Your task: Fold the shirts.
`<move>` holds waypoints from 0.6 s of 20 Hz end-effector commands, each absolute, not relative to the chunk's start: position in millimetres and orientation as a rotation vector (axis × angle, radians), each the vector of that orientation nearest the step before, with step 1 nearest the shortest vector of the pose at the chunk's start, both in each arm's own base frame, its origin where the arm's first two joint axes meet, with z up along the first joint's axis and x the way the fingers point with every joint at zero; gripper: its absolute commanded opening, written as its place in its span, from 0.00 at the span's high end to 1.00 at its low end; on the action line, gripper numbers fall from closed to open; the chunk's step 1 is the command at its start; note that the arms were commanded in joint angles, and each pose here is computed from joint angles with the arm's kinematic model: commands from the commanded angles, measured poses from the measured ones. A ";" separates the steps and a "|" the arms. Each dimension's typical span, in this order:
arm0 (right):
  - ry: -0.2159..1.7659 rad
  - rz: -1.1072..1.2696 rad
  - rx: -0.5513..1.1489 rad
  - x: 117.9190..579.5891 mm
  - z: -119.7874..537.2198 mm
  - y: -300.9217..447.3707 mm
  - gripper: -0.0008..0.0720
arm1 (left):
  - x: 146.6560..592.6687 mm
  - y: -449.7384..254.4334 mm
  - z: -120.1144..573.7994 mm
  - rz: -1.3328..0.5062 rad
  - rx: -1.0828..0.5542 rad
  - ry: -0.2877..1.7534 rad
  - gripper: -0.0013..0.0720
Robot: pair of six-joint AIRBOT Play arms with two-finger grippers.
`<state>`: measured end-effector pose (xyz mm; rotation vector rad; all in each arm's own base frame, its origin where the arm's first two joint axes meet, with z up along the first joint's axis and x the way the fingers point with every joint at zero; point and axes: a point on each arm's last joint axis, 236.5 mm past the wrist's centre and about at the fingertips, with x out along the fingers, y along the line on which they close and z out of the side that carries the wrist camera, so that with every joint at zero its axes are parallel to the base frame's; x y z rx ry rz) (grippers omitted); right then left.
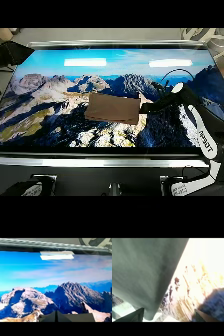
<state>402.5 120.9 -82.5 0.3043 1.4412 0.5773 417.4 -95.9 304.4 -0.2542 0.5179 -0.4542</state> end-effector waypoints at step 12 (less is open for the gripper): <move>1.012 0.778 0.536 480.6 27.4 118.7 0.96 | 420.1 -94.0 303.8 -0.446 -0.254 0.513 0.95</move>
